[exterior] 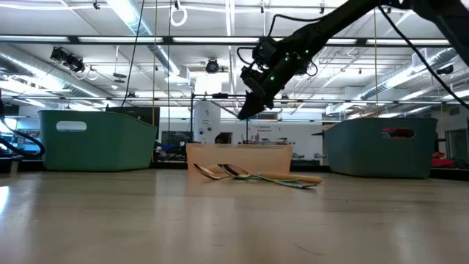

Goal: Pick & Place Kitchen Items
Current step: Put the silver knife into the orange bin, then put the blue spoon into the green bin

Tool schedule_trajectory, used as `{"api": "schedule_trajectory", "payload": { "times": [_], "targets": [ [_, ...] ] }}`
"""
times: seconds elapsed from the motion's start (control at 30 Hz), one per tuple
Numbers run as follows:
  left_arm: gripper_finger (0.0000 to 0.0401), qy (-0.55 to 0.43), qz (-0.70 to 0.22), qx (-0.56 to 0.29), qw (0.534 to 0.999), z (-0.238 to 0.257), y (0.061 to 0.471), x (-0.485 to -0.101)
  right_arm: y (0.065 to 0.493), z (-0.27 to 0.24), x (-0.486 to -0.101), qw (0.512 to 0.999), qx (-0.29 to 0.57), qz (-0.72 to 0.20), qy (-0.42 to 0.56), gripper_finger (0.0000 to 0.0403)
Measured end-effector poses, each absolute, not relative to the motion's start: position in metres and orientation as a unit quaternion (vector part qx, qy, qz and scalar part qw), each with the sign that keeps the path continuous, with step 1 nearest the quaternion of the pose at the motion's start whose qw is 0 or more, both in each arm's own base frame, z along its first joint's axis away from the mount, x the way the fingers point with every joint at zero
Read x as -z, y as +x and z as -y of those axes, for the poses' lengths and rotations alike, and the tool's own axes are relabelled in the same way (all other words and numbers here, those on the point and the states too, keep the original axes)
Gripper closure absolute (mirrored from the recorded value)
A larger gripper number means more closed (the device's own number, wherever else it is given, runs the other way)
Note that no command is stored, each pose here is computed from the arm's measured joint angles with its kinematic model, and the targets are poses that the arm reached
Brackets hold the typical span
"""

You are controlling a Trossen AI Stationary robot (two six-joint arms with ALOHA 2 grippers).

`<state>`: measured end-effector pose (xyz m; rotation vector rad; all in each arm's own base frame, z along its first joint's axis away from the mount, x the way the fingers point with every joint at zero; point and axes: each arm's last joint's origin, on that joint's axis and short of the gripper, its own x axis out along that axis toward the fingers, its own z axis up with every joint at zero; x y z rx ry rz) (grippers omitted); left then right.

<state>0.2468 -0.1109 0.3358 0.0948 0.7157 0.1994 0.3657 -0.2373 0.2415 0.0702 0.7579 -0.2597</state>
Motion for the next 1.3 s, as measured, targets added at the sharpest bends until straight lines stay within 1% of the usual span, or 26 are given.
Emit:
{"api": "schedule_trajectory", "payload": {
  "times": [0.2, 0.37, 0.9, 1.0, 1.2, 1.3],
  "targets": [
    [0.0316, 0.047, -0.350, -0.097, 0.931, 0.111, 0.247, -0.336, 0.369, 0.247, -0.218, 0.916, 0.112, -0.382, 0.051, 0.0353],
    [0.0316, 0.050, -0.346, -0.104, 0.931, 0.111, 0.247, -0.336, 0.370, 0.249, -0.208, 0.911, 0.112, -0.394, 0.058, 0.0353],
    [0.0316, 0.051, -0.344, -0.108, 0.931, 0.110, 0.247, -0.336, 0.370, 0.249, -0.205, 0.908, 0.112, -0.398, 0.067, 0.0352],
    [0.0316, 0.051, -0.344, -0.108, 0.931, 0.110, 0.247, -0.336, 0.370, 0.249, -0.205, 0.908, 0.112, -0.398, 0.067, 0.0343],
    [0.0316, 0.051, -0.344, -0.108, 0.931, 0.110, 0.247, -0.336, 0.370, 0.249, -0.205, 0.908, 0.115, -0.397, 0.073, 0.0312],
    [0.0316, 0.051, -0.344, -0.108, 0.931, 0.110, 0.247, -0.336, 0.370, 0.249, -0.205, 0.907, 0.117, -0.397, 0.077, 0.0305]
  ]
}}
